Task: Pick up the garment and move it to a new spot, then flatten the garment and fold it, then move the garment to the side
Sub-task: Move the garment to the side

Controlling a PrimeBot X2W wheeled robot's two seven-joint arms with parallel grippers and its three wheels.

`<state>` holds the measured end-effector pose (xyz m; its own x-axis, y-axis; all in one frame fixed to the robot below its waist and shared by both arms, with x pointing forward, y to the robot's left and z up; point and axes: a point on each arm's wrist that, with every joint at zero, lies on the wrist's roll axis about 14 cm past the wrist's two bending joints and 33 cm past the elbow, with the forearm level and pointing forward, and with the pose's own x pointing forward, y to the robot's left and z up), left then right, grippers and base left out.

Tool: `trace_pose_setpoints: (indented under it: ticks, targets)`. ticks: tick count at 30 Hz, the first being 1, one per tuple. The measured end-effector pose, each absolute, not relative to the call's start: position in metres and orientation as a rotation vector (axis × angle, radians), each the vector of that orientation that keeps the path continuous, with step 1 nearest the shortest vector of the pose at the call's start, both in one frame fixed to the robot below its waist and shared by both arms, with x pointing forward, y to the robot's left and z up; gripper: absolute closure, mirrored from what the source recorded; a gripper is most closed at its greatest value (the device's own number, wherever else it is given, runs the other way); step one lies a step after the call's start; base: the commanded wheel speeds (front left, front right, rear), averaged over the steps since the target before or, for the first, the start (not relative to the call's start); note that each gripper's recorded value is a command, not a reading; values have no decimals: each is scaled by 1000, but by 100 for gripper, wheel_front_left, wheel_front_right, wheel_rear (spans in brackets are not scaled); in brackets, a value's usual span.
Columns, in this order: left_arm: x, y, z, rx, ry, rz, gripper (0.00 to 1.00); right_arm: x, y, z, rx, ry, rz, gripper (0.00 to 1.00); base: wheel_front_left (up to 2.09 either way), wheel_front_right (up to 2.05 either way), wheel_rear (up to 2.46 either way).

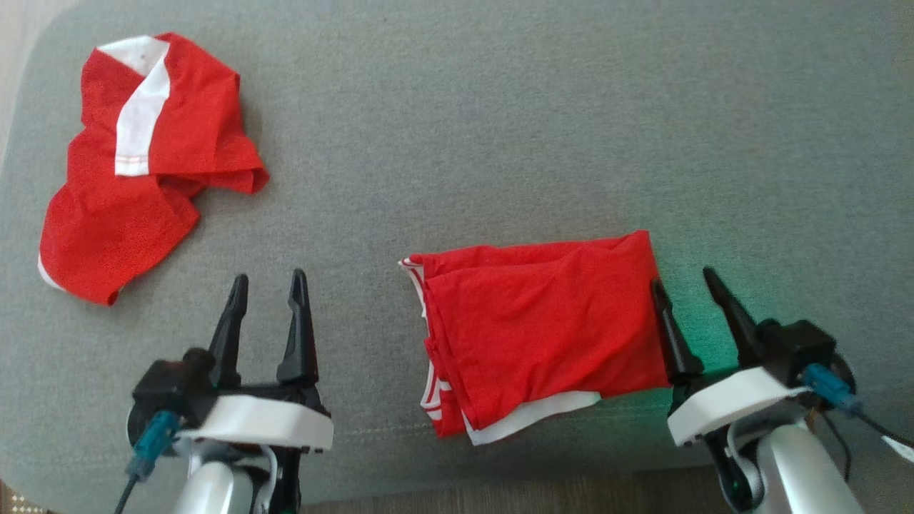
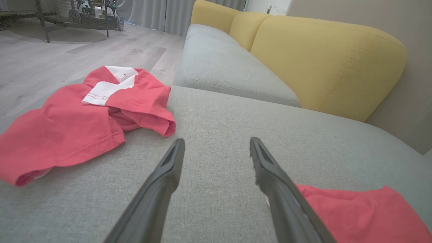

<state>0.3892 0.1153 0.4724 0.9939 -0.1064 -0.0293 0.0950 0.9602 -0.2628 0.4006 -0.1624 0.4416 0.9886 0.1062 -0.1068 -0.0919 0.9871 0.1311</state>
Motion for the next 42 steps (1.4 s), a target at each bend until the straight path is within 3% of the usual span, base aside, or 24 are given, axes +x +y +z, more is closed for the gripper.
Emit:
trace_pose_setpoints:
  ticks: [14,15,16,17,18,29,37,42]
  targets:
    - [399,122,464,-250,58,-82,0,408,-148,376,185,326,112,0,0,0,0]
    - [400,122,465,-249,55,-81,0,408,-146,373,183,338,118,35,0,0,0]
    - [401,123,466,-249,52,-81,0,407,-144,370,182,347,125,35,0,0,0]
    - [402,123,466,-249,52,-80,0,408,-143,370,180,348,129,95,0,0,0]
    - [402,123,465,-248,53,-79,0,410,-142,369,177,349,134,100,0,0,0]
    - [406,115,463,-254,58,-102,0,436,-149,408,0,219,194,100,0,0,0]
    - [441,87,463,-212,24,-208,0,500,-181,458,-170,83,233,100,0,0,0]
    - [476,63,466,-195,-31,-301,0,530,-239,465,-250,109,156,100,0,0,0]
